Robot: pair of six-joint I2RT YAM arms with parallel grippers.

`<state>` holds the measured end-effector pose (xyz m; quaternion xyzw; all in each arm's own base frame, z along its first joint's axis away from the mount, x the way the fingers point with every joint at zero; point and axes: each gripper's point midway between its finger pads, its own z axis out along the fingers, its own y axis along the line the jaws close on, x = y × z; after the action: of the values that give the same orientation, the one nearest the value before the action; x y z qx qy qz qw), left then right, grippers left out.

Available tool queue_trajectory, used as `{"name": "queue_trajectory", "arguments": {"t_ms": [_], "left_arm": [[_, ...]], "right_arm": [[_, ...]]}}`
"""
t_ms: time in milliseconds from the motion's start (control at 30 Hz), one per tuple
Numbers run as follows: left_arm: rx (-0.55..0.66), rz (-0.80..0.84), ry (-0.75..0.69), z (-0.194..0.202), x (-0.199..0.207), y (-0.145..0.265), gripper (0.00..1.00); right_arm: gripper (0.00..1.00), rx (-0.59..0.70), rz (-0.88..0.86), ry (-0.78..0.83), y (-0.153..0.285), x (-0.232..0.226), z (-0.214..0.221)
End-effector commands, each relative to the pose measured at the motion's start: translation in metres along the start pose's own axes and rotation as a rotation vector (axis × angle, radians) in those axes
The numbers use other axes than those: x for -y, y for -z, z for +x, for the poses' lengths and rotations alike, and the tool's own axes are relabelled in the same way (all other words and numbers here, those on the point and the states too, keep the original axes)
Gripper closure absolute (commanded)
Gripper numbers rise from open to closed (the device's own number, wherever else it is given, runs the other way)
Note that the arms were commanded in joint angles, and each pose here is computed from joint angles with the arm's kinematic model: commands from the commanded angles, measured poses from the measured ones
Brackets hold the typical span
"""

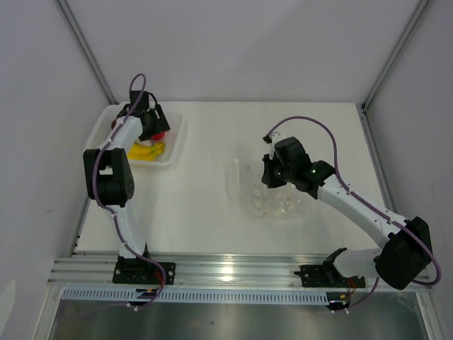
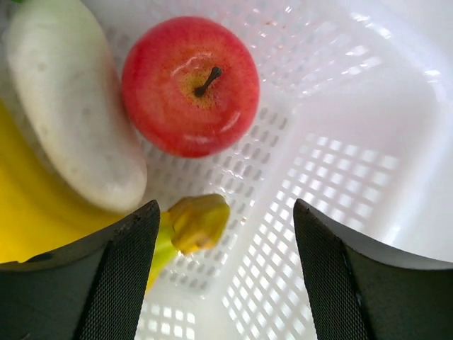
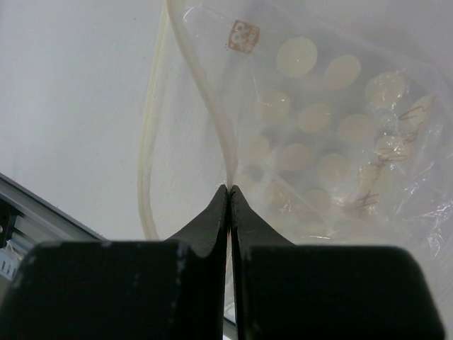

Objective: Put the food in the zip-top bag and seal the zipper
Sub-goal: Pick up the fake fruit from the bin.

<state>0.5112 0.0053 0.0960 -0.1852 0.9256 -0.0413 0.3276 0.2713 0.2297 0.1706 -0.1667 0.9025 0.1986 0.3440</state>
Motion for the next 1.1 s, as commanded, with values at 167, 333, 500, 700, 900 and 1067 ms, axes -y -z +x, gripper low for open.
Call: {"name": "queue_trajectory", "arguments": {"t_ms": [167, 333, 500, 700, 900, 1067], "left_arm": [[0.041, -0.048, 0.383, -0.017, 0.011, 0.065, 0.21], [0.024, -0.266, 0.693, 0.014, -0.016, 0.068, 0.22], [-0.008, -0.46, 0.928, 0.051, -0.024, 0.073, 0.21], [0.036, -0.491, 1.106, 0.054, -0.015, 0.07, 0.21], [0.066, -0.546, 1.249, 0.056, -0.019, 0.067, 0.21], [0.08, -0.54, 1.315, 0.052, -0.02, 0.056, 0.21]], "right_arm": [[1.0, 0.024, -0.019, 0.0, 0.0, -0.012, -0.005], [1.0, 0.017, -0.018, 0.003, 0.0, -0.015, -0.002], [1.0, 0.005, -0.012, 0.007, -0.004, -0.014, 0.002], [1.0, -0.01, -0.007, 0.018, -0.007, -0.013, 0.005], [1.0, -0.027, 0.003, 0.03, -0.008, -0.008, 0.013], [1.0, -0.037, 0.013, 0.04, -0.005, -0.003, 0.017]]}}
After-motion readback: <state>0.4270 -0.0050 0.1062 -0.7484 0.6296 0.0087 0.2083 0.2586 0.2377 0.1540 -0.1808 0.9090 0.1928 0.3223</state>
